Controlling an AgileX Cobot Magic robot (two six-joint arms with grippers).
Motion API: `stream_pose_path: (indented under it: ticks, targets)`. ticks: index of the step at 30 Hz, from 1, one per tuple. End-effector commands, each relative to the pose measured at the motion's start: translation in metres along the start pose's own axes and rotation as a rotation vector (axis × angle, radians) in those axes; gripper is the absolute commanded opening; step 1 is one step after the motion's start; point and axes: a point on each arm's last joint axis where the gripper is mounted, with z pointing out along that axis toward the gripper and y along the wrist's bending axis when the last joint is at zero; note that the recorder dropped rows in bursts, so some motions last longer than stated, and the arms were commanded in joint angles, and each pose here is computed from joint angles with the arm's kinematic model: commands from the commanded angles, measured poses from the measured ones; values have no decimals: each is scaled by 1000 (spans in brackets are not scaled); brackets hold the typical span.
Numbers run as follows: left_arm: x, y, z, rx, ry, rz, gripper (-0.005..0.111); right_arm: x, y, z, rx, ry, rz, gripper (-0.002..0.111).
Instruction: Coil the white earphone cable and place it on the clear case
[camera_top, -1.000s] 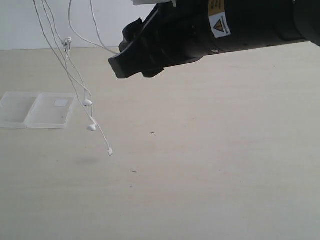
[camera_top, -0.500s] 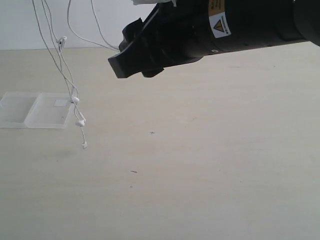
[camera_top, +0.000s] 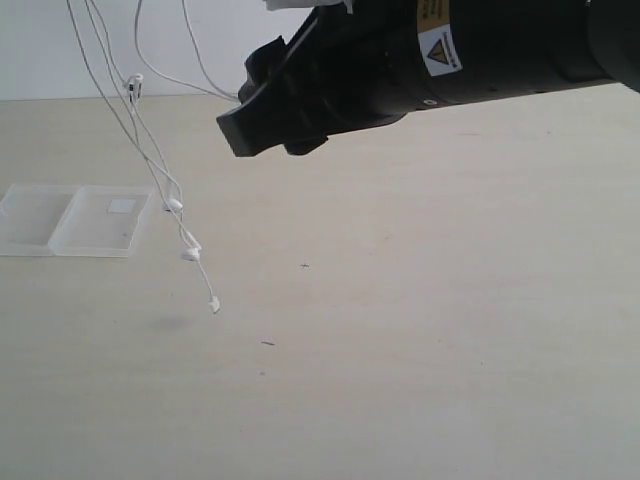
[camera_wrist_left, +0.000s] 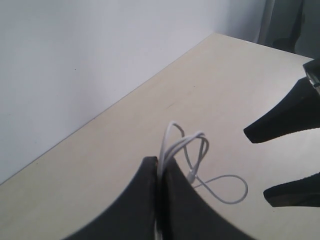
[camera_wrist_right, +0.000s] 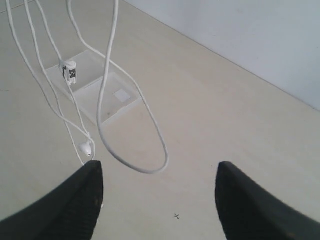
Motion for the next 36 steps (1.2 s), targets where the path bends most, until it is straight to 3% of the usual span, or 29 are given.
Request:
stream_pose_path:
  ticks: [1,10,36]
  targets:
    - [-4,0,-2,-4,-21,-13,0,1,-2,-2,12,9,27,62]
    - [-4,0,-2,-2,-20,-14,0,2,-2,-1,20,22,58,71]
    - [-4,-1,-2,13,-18,-20,0,-1,-1,-1,-1,-16,60,70]
